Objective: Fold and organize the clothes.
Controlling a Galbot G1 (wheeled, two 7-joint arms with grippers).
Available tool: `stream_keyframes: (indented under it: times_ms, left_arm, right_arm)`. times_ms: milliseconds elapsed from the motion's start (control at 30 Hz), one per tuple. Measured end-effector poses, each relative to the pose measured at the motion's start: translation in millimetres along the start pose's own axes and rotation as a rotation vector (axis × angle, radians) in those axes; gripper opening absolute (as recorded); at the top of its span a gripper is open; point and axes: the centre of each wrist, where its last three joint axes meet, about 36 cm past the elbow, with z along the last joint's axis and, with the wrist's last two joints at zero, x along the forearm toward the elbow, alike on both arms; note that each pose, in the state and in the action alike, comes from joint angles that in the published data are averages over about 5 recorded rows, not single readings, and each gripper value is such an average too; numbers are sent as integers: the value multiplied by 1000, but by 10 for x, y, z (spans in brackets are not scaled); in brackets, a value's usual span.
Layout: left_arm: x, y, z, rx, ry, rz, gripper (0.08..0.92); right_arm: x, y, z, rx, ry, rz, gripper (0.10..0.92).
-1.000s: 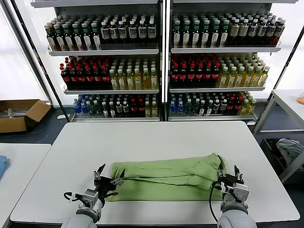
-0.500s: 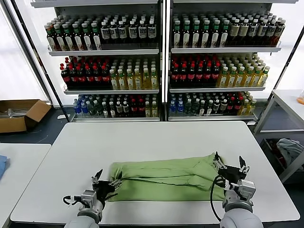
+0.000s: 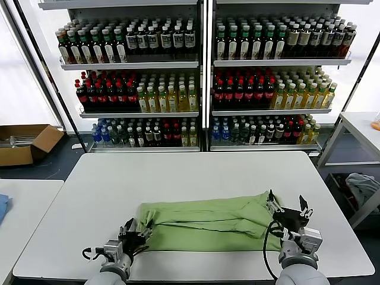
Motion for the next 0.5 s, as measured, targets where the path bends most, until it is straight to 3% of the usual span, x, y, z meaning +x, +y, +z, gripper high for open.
stream_keyframes:
  times_ms: [500]
  left_arm:
    - [9, 14, 7, 10, -12, -1, 194]
  right_arm:
    - [-17, 3, -27, -1, -7, -5, 823]
